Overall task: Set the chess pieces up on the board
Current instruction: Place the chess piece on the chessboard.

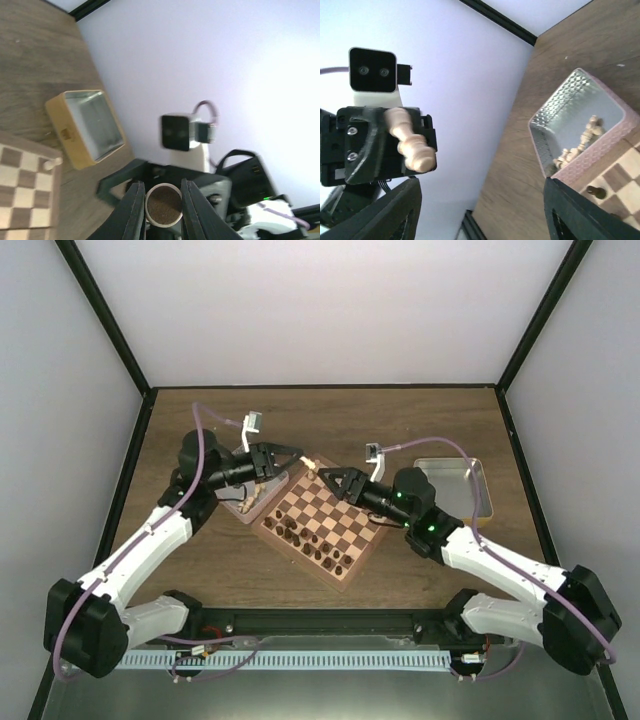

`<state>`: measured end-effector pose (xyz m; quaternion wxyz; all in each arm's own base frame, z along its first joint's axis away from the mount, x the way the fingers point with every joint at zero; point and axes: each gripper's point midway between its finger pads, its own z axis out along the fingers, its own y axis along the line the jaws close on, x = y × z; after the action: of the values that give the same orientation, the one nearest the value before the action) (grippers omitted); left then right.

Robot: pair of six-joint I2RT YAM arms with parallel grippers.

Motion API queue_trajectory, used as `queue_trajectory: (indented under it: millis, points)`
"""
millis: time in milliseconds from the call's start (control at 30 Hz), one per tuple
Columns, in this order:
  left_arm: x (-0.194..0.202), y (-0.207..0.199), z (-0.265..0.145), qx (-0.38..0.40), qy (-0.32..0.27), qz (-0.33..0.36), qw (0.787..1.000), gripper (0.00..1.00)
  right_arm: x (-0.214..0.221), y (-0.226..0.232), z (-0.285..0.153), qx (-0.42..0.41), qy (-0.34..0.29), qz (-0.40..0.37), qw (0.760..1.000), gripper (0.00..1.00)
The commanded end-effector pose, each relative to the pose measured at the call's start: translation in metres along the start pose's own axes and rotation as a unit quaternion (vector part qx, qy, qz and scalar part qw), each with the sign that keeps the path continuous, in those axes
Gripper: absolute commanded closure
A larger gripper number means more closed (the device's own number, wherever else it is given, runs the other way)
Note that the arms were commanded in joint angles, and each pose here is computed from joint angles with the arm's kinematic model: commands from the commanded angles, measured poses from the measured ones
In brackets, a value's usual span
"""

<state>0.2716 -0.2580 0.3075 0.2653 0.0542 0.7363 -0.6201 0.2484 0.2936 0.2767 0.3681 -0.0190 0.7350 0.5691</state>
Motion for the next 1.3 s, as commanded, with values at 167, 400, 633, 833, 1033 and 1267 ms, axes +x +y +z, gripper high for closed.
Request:
queue_trajectory:
  millis: [167, 400, 633, 833, 1033, 1267]
  points:
    - [-0.03, -0.057, -0.013, 0.088, -0.063, -0.067, 0.992, 0.92, -0.039, 0.095, -0.007, -0.198, -0.028, 0.078, 0.977, 0.36]
    - [-0.035, -0.066, -0.014, 0.112, -0.07, -0.084, 0.988, 0.92, -0.044, 0.104, -0.007, -0.218, -0.029, 0.092, 0.971, 0.38]
    - [-0.031, -0.064, -0.015, 0.119, -0.066, -0.095, 0.986, 0.92, -0.047, 0.107, 0.005, -0.235, -0.022, 0.107, 0.966, 0.52]
    - [-0.028, -0.062, -0.016, 0.118, -0.065, -0.097, 0.986, 0.92, -0.052, 0.108, 0.011, -0.241, -0.03, 0.113, 0.963, 0.6]
    - [-0.025, -0.058, -0.018, 0.114, -0.069, -0.102, 0.986, 0.92, -0.056, 0.1, 0.009, -0.232, -0.05, 0.131, 0.963, 0.74]
    - [-0.02, -0.046, -0.018, 0.1, -0.073, -0.107, 0.987, 0.83, -0.055, 0.09, 0.015, -0.202, -0.049, 0.134, 0.969, 0.93]
